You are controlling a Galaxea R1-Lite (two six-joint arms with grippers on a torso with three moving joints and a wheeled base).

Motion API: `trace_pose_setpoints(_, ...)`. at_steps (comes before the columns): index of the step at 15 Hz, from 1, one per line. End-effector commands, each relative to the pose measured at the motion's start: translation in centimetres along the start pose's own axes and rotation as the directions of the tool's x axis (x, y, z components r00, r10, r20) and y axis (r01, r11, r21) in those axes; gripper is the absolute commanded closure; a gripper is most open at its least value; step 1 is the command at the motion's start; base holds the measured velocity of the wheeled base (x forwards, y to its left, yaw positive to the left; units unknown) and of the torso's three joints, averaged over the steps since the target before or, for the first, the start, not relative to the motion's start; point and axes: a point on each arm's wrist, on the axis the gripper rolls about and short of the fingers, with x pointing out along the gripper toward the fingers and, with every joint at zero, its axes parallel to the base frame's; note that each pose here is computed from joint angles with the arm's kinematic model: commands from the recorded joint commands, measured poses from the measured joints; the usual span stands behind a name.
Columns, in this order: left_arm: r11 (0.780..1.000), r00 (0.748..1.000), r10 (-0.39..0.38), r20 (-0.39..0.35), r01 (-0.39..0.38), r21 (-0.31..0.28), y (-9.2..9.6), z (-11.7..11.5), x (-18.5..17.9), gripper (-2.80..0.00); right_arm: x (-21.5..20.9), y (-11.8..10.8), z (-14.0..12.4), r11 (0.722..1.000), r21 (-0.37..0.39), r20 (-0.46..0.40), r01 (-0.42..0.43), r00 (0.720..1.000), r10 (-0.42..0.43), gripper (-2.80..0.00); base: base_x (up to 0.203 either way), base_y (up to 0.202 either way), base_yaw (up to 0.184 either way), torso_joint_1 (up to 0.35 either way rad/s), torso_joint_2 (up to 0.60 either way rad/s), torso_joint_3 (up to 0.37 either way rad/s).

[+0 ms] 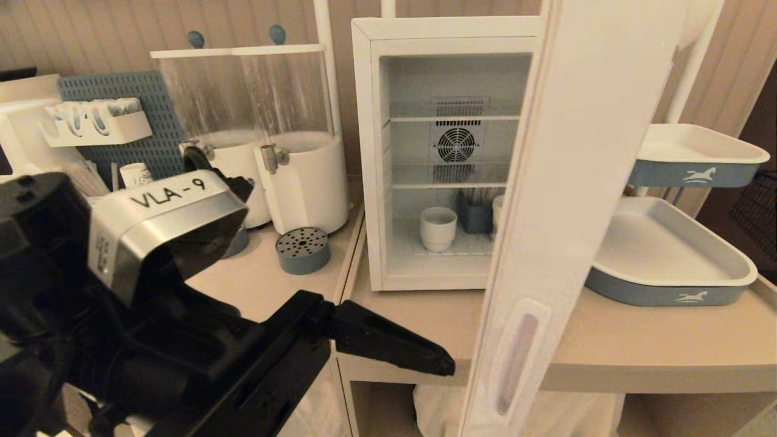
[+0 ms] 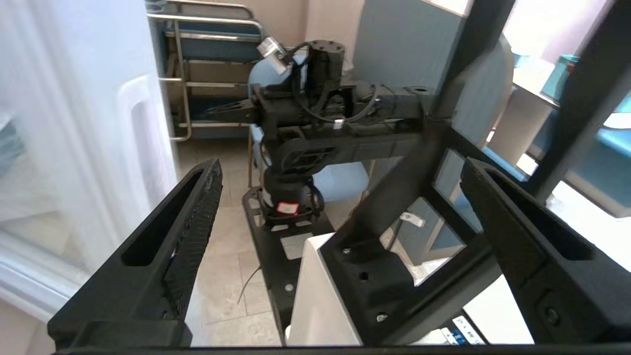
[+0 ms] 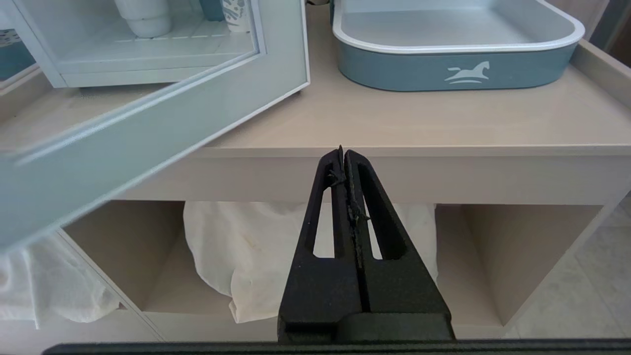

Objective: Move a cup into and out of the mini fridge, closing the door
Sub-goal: Open the freezer door

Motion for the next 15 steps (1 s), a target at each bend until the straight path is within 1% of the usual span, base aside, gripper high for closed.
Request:
trace_pose_setpoints(1,1.0,1.0,0.014,0.012,-0.014,0.025,-0.3,0.5,-0.2,-2.8,0.0,0.0,0.0,1.0,0.0,-0.001,0.0,1.0,0.0,0.0,0.0,0.0,0.0,0.0,0.0,0.0)
trace_pose_setpoints(2,0.999,0.999,0.044,0.018,-0.044,0.027,0.1,0.6,-0.4,-2.8,0.0,0.0,0.0,1.0,0.0,-0.001,0.0,1.0,0.0,0.0,0.0,0.0,0.0,0.0,0.0,0.0)
trace_pose_setpoints(3,0.998,0.998,0.054,0.019,-0.054,0.028,0.2,0.7,-0.6,-2.8,0.0,0.0,0.0,1.0,0.0,-0.001,0.0,1.0,0.0,0.0,0.0,0.0,0.0,0.0,0.0,0.0)
trace_pose_setpoints(5,0.998,0.998,0.059,0.021,-0.059,0.031,0.2,0.8,-0.7,-2.8,0.0,0.0,0.0,1.0,0.0,-0.001,0.0,1.0,0.0,0.0,0.0,0.0,0.0,0.0,0.0,0.0)
trace_pose_setpoints(9,0.998,0.998,0.066,0.015,-0.067,0.02,0.8,0.4,-0.6,-2.8,0.0,0.0,0.0,1.0,0.0,-0.001,0.0,1.0,0.0,0.0,0.0,0.0,0.0,0.0,0.0,0.0)
trace_pose_setpoints(12,0.989,0.992,0.127,-0.016,-0.128,-0.073,4.3,-1.7,0.1,-2.8,0.0,0.0,0.0,1.0,0.0,-0.001,0.0,1.0,0.0,0.0,0.0,0.0,0.0,0.0,0.0,0.0)
trace_pose_setpoints(13,0.979,0.986,0.162,-0.032,-0.165,-0.121,5.8,-2.8,0.6,-2.8,0.0,0.0,0.0,1.0,0.0,-0.001,0.0,1.0,0.0,0.0,0.0,0.0,0.0,0.0,0.0,0.0)
trace_pose_setpoints(14,0.969,0.98,0.196,-0.038,-0.2,-0.149,6.7,-3.4,1.0,-2.8,0.0,0.0,0.0,1.0,0.0,-0.001,0.0,1.0,0.0,0.0,0.0,0.0,0.0,0.0,0.0,0.0)
trace_pose_setpoints(15,0.96,0.976,0.213,-0.042,-0.217,-0.176,7.1,-3.8,1.7,-2.8,0.0,0.0,0.0,1.0,0.0,-0.001,0.0,1.0,0.0,0.0,0.0,0.0,0.0,0.0,0.0,0.0)
